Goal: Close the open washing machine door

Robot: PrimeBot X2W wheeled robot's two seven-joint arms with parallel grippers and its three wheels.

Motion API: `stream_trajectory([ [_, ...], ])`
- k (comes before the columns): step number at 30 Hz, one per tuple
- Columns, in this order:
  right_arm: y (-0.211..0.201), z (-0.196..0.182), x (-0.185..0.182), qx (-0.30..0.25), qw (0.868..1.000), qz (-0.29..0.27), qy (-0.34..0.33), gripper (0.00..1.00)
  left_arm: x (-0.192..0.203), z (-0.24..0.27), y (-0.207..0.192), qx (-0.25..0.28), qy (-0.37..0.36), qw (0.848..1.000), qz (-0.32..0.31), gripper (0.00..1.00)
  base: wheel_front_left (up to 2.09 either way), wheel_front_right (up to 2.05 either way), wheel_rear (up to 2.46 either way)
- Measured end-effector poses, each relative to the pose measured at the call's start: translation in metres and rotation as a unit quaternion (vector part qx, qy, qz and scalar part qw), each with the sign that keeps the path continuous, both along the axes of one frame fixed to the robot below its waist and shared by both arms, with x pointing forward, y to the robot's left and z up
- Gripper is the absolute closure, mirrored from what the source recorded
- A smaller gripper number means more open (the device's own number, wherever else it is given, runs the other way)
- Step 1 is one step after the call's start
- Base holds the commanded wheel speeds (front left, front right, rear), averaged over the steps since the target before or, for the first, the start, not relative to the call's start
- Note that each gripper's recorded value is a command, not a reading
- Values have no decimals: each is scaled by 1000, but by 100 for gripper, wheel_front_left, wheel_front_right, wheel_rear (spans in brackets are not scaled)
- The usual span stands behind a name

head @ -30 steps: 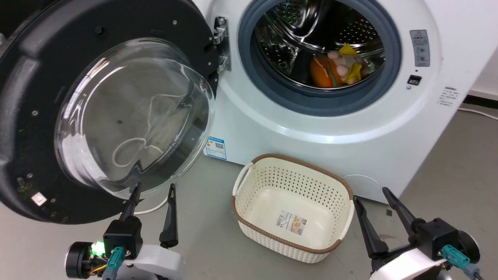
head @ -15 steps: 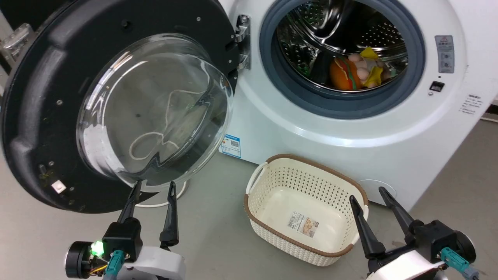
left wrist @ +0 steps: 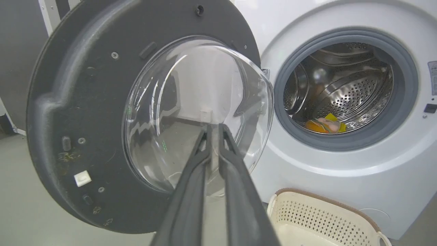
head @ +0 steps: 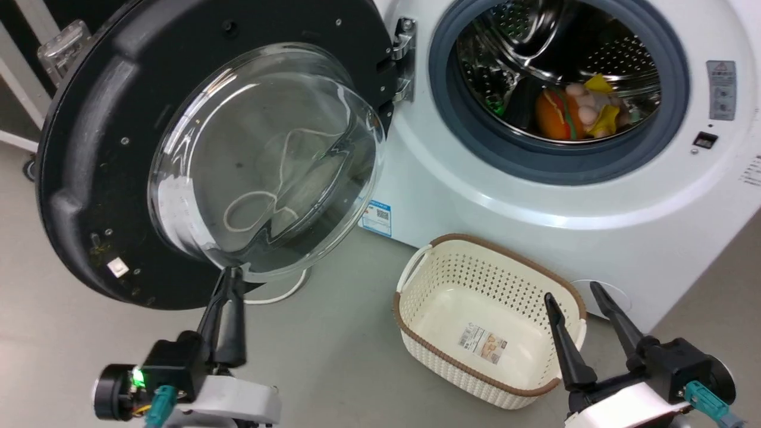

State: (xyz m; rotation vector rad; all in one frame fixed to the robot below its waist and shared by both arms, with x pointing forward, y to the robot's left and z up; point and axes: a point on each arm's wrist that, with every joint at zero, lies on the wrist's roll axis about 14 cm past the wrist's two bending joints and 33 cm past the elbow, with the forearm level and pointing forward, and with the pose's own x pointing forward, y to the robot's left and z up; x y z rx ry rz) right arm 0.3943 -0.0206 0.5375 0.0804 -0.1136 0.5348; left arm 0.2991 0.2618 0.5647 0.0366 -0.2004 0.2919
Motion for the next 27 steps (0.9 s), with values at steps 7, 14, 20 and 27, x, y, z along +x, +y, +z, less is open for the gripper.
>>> stream_trajectory([
  [7, 6, -6, 4, 5, 1000, 8, 5, 0, -8, 37, 29, -13, -66, 997, 23, 100, 0, 0, 0],
  [14, 7, -16, 11, 7, 1000, 9, 12, 0, -6, 90, 88, -58, -155, 985, 51, 100, 0, 0, 0],
  [20, 5, -25, 13, 12, 1000, 7, 22, 0, -2, 121, 161, -117, -185, 970, 105, 100, 0, 0, 0],
  [27, -1, -32, 19, 16, 1000, -1, 26, 0, 14, 95, 227, -268, -145, 940, 157, 100, 0, 0, 0],
])
